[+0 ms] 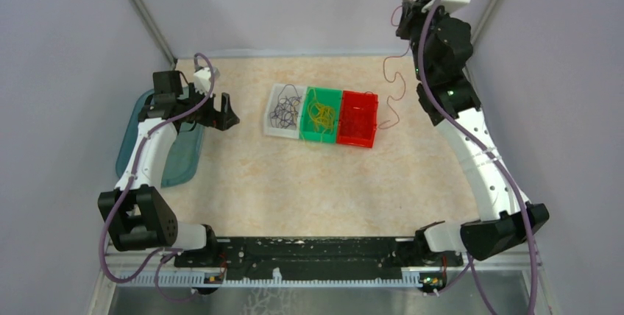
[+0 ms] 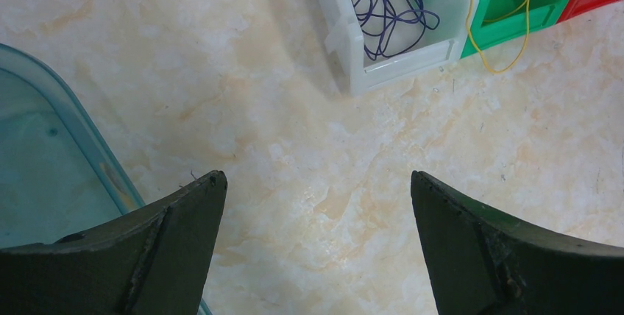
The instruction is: Untangle the cables
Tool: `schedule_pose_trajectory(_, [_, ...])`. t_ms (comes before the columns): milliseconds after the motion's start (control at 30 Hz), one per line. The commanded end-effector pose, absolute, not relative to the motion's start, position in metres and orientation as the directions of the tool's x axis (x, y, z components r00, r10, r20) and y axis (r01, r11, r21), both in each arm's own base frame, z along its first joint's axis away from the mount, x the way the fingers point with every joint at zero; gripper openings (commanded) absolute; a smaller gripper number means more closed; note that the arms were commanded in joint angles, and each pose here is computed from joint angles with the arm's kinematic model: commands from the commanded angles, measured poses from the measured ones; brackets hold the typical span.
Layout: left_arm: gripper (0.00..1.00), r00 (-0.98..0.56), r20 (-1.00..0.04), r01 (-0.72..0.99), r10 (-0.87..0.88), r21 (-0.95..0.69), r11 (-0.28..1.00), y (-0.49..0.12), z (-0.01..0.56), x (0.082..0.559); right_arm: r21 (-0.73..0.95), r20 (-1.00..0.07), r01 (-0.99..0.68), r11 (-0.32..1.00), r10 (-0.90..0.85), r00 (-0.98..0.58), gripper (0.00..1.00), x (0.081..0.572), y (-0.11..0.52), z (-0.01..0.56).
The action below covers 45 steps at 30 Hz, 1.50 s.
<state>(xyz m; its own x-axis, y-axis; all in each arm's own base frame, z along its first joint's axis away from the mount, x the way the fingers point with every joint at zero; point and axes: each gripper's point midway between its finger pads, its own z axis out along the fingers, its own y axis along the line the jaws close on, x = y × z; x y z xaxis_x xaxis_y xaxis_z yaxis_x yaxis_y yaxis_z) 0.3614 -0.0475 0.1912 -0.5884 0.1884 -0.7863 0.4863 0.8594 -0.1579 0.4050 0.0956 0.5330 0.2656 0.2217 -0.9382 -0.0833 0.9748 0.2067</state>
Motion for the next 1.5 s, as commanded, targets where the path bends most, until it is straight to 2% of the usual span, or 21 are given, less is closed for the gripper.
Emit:
schedule_pose_trajectory(0, [1.00, -0.566, -0.802, 0.496, 0.190, -0.148, 0.856, -0.047, 0.199, 0.362, 0.231, -0.934, -0.119, 0.966, 0.254, 0.253, 0.00, 0.412, 0.103, 0.517])
schedule_pose_trajectory(600, [1.00, -0.563, -0.805, 0.494, 0.189, -0.144, 0.858, -0.046, 0.198, 0.363, 0.248, -0.963, -0.126, 0.961, 0.258, 0.075, 0.00, 0.452, 0.126, 0.421])
schedule_pose_trajectory(833, [1.00, -0.558, -0.808, 0.494, 0.187, -0.143, 0.858, -0.046, 0.201, 0.364, 0.274, -0.962, -0.168, 0.947, 0.267, -0.063, 0.00, 0.461, 0.151, 0.358])
schedule_pose_trajectory(1200, [1.00, -0.543, -0.818, 0.488, 0.192, -0.120, 0.865, -0.043, 0.203, 0.366, 0.178, -0.957, -0.143, 0.974, 0.138, -0.254, 0.00, 0.463, 0.179, 0.244])
schedule_pose_trajectory(1467, [1.00, -0.526, -0.828, 0.470, 0.194, -0.093, 0.877, -0.039, 0.202, 0.370, 0.123, -0.910, -0.126, 0.984, 0.061, -0.410, 0.00, 0.452, 0.186, 0.148])
